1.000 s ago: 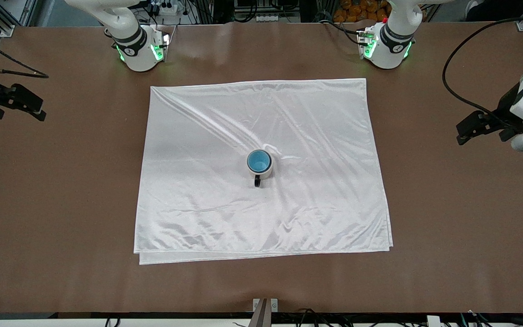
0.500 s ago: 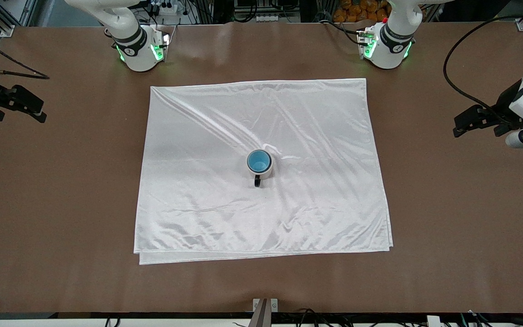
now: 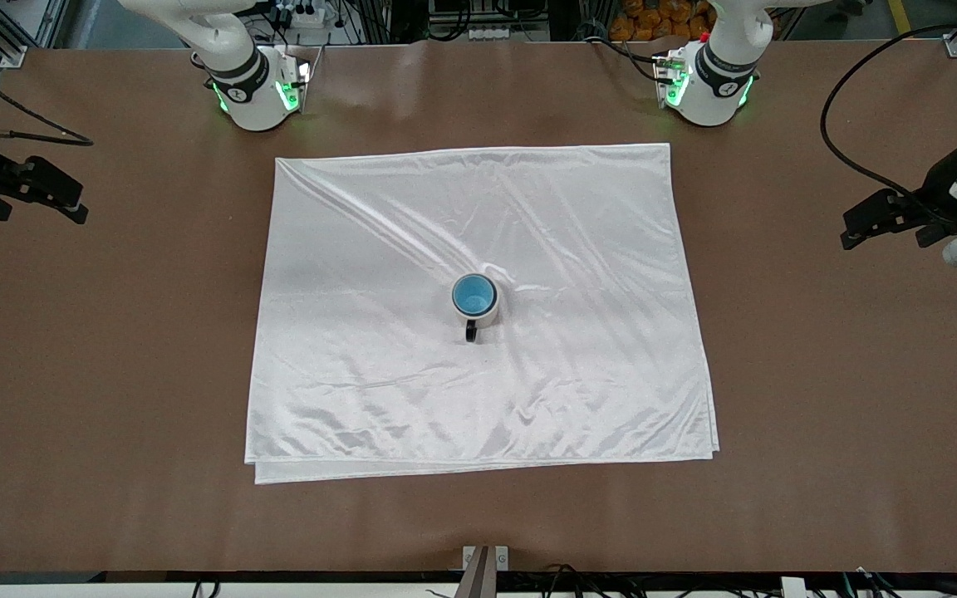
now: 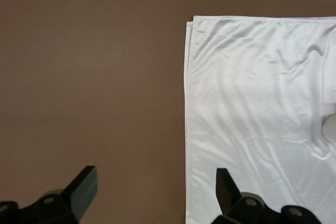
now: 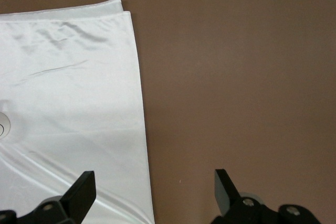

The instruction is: Place blue cup into white mug on cloth

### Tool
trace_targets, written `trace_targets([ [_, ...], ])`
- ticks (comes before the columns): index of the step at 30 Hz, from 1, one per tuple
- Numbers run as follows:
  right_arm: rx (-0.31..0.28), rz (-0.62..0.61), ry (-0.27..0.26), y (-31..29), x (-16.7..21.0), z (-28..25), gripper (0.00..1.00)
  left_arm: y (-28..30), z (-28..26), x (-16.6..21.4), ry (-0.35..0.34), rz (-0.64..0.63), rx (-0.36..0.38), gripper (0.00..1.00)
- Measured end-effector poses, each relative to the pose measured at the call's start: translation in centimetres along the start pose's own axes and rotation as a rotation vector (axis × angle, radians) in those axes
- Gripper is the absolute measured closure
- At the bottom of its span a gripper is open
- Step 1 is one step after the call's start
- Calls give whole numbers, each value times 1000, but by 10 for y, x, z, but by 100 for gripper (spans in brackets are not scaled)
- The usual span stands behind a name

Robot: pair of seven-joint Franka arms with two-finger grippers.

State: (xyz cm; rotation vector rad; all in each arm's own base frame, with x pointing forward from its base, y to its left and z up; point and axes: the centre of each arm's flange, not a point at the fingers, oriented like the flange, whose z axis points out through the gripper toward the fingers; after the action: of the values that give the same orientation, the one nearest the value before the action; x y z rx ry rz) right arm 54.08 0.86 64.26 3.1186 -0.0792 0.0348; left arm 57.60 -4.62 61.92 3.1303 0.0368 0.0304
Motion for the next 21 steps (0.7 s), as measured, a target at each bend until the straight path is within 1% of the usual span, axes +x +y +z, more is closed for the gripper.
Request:
trace_targets([
  [12,-2,13,-22,7,0,6,0,0,-6,-3,11,1,0,0],
  [21,-3,13,-25,6,0,7,0,0,-14,-7,25,1,-1,0],
])
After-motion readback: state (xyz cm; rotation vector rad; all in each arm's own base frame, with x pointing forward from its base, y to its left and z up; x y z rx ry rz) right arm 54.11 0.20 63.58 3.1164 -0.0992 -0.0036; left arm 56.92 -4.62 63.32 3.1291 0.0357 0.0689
